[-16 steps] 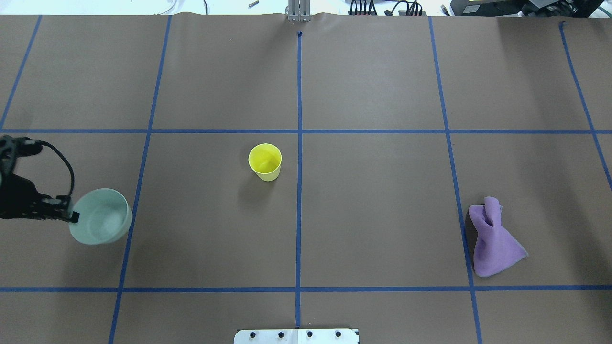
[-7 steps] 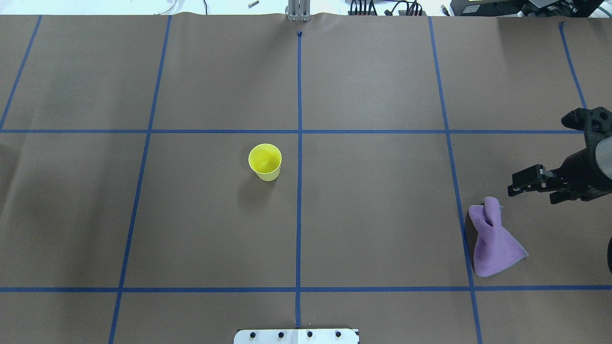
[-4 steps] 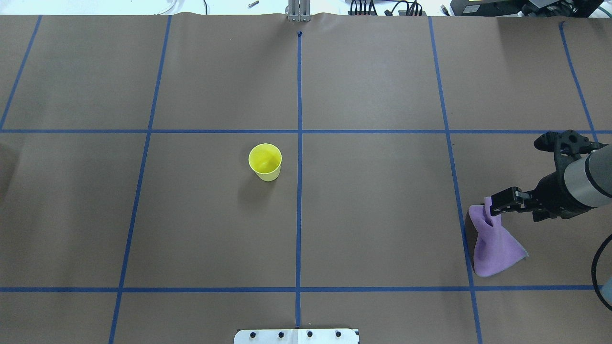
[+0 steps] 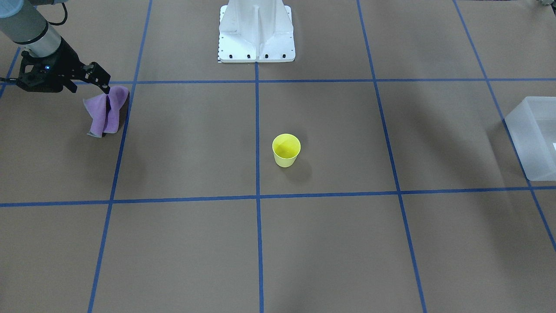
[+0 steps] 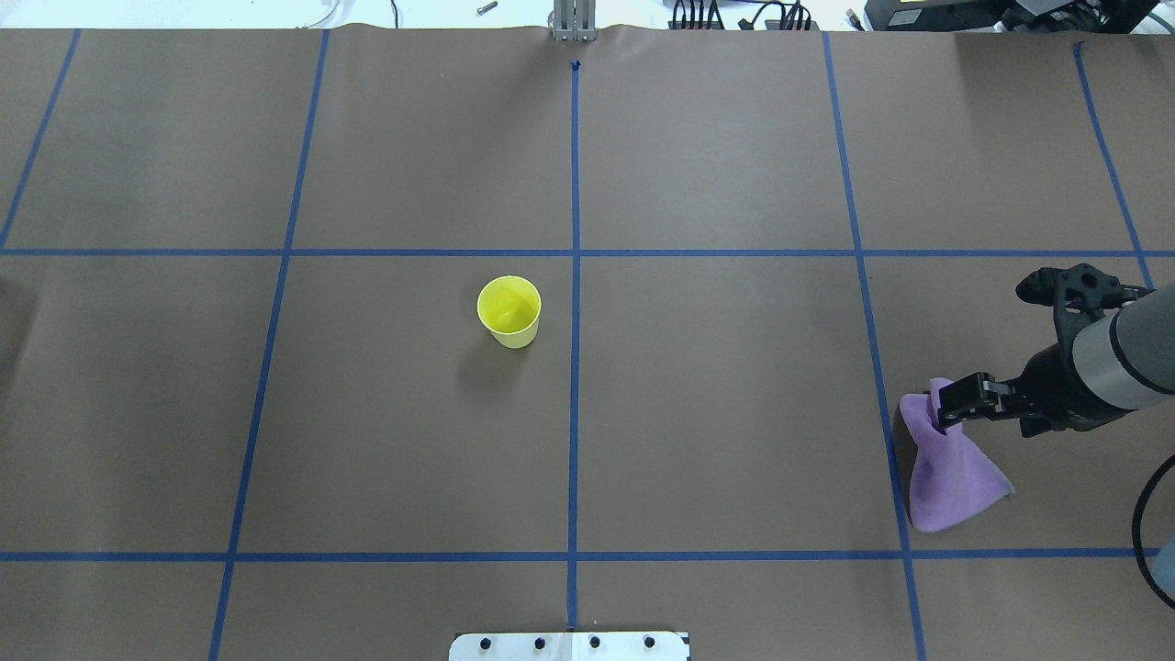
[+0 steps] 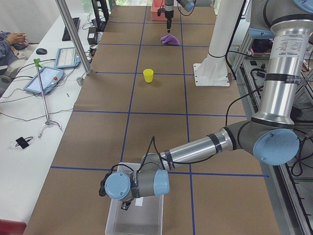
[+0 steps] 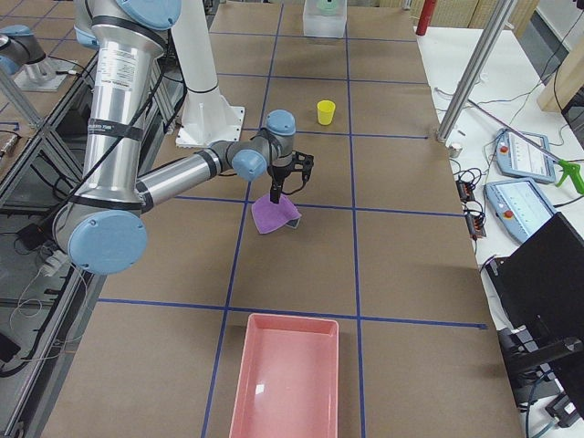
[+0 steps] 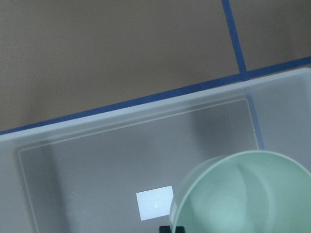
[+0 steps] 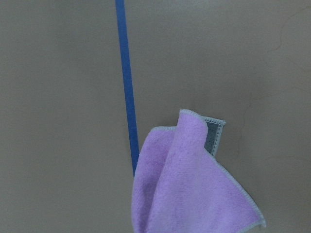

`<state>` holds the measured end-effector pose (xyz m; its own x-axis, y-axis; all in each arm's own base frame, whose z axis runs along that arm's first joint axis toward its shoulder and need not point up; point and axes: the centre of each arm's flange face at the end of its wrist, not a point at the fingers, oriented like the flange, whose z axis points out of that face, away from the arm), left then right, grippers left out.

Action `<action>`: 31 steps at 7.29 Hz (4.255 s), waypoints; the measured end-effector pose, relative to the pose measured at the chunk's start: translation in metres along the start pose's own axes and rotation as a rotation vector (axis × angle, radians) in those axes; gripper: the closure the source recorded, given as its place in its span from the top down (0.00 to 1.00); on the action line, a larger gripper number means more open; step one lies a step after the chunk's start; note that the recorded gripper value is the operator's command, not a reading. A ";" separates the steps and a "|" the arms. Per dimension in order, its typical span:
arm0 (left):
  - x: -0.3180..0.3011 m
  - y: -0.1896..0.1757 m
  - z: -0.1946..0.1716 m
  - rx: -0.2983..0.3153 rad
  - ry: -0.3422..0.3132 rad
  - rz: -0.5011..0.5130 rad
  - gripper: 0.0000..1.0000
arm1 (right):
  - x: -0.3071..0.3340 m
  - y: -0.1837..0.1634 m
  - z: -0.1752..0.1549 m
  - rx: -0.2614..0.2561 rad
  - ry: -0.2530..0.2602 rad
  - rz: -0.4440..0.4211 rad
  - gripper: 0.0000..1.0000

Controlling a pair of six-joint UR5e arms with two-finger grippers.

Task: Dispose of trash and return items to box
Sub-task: 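Grasp the purple cloth with the right gripper and lift it, then carry the cloth into the pink bin while left gripper approaches yellow cup, then lower the left gripper onto the yellow cup and grasp it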

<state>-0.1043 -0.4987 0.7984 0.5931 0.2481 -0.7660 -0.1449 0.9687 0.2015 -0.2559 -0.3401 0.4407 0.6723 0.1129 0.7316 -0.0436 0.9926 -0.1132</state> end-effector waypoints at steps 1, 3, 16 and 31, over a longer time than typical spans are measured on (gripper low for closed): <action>-0.001 0.002 0.003 0.003 -0.002 -0.003 0.00 | -0.001 0.002 0.006 -0.003 0.009 -0.003 1.00; 0.000 0.001 0.016 0.015 -0.010 -0.012 0.00 | -0.015 0.006 0.021 -0.007 0.019 0.005 1.00; 0.265 -0.131 0.008 0.080 0.060 -0.268 0.97 | 0.160 -0.020 -0.133 0.015 0.207 -0.167 0.00; 0.789 -0.186 0.124 0.019 0.021 -0.454 0.97 | 0.543 -0.087 -0.081 -0.060 0.255 -0.315 1.00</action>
<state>0.4886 -0.4846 0.2324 0.5772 -0.2015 -0.7914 0.1408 0.9791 -0.1467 0.1725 -0.3685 0.7931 0.8079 -0.2178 0.5476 0.2315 0.9718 0.0449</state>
